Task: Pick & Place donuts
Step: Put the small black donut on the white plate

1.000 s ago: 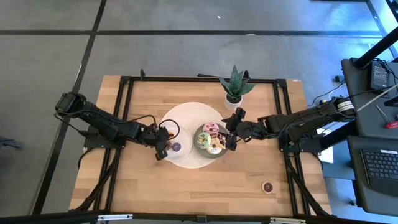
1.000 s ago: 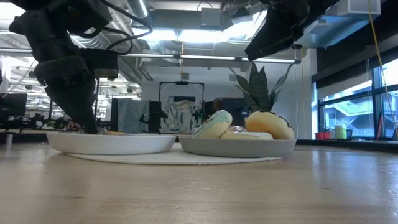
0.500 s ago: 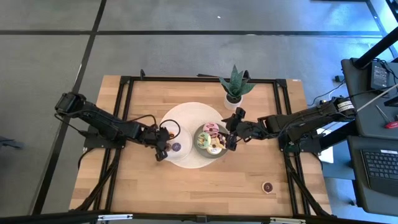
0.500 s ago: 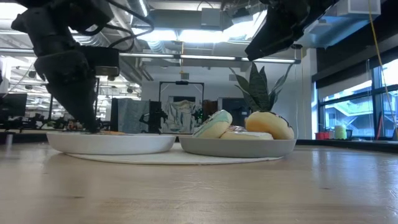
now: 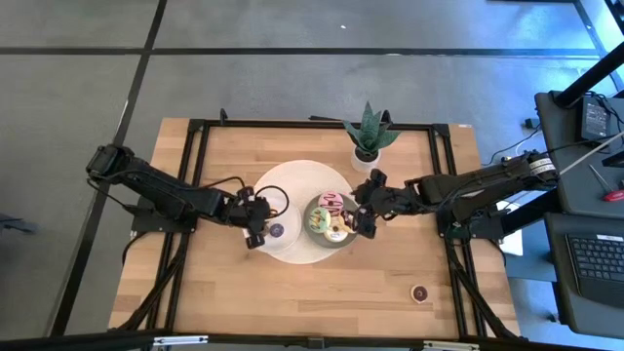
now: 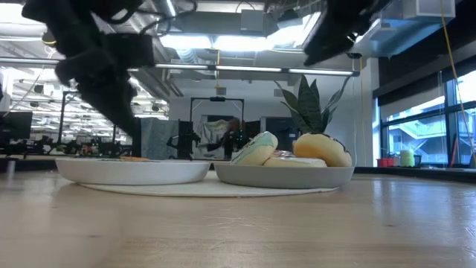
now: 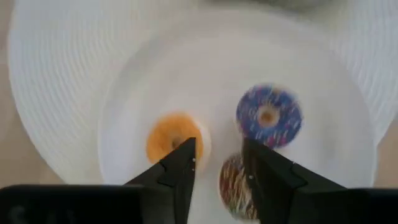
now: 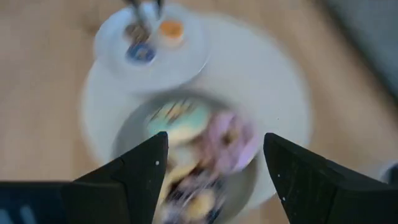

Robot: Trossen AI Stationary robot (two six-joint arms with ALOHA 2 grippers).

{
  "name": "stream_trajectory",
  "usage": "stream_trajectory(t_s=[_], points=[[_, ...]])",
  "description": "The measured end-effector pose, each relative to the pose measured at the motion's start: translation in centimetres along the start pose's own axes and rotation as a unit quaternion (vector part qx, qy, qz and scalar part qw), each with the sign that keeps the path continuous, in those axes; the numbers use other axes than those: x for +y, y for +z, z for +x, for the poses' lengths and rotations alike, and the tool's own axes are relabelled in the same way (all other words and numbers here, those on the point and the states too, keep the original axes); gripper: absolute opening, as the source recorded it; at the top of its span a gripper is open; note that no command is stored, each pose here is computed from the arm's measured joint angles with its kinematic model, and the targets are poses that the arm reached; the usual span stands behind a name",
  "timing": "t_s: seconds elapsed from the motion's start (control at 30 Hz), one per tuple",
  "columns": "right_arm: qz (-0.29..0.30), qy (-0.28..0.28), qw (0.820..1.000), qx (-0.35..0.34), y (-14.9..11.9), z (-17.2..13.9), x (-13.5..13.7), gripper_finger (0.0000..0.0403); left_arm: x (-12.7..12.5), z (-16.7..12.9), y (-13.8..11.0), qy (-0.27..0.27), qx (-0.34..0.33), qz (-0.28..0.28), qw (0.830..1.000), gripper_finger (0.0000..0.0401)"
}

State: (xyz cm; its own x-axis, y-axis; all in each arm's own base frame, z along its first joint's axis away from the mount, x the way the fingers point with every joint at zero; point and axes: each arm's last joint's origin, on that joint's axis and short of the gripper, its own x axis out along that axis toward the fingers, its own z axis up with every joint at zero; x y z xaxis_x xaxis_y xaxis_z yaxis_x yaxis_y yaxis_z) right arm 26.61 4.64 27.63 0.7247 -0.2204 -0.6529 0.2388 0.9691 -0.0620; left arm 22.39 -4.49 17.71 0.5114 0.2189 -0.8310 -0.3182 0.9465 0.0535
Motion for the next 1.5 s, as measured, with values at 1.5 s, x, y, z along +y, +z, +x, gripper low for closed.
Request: stream_trajectory(t_s=[1.5], points=[[0.279, -0.119, 0.858, 0.414, -18.7, -7.1, 14.3, 0.0266, -0.2, -1.2, 6.3, -0.086, -0.273, 0.085, 0.954, 0.0127]])
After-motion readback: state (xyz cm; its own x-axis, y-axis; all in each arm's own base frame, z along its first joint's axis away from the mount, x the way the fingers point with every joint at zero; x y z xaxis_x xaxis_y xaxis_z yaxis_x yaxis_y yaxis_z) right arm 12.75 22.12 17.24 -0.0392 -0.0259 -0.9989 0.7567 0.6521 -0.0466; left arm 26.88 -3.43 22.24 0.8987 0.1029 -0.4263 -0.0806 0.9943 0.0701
